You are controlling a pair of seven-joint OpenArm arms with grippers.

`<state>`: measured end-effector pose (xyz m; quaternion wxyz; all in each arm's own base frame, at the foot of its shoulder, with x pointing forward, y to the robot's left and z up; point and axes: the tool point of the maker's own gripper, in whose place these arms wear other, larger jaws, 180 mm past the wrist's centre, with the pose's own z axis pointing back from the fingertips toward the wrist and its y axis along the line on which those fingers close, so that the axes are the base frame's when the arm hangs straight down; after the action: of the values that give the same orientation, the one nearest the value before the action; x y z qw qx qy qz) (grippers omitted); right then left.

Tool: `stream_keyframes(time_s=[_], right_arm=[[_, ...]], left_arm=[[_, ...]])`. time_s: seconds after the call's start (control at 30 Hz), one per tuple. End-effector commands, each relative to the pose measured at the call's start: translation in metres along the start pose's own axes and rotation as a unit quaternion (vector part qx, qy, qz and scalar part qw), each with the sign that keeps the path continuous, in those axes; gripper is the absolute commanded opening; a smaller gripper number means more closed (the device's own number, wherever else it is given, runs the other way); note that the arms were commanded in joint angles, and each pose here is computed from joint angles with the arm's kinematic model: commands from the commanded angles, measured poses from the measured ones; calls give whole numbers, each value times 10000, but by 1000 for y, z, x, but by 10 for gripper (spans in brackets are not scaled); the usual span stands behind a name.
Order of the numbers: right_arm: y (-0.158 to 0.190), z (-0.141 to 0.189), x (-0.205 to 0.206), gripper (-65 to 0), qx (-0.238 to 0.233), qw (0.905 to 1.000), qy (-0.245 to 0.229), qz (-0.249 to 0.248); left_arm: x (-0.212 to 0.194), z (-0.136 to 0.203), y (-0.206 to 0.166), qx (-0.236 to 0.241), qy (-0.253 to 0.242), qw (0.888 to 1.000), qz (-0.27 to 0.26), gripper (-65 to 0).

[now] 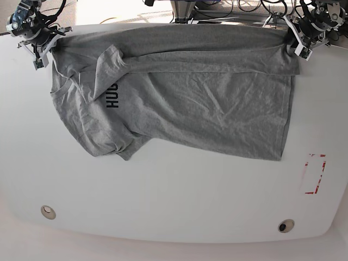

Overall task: Layout the t-shirt on the table in an organized manner, then fold the t-shirt properly
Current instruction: 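Pull the shirt edge taut with both grippers, then release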

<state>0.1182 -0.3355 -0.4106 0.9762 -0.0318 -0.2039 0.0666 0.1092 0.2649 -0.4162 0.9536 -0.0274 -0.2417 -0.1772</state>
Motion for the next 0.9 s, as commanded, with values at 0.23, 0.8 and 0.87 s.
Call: stream_keyframes(time_s=[0.23,0.8,0.87], right_arm=[[-13,8,2,-642,-176,9998,-25,89],[-19,28,32,-52,-455,9974,-446,337],[-20,35,41,-36,-545,9961,-560,421]], left_arm=[[-4,4,5,81,136,9998,-123,-492],[27,29,35,608,-246,9972,-349,-110],[37,33,40,705,-368,9960,-398,-108]])
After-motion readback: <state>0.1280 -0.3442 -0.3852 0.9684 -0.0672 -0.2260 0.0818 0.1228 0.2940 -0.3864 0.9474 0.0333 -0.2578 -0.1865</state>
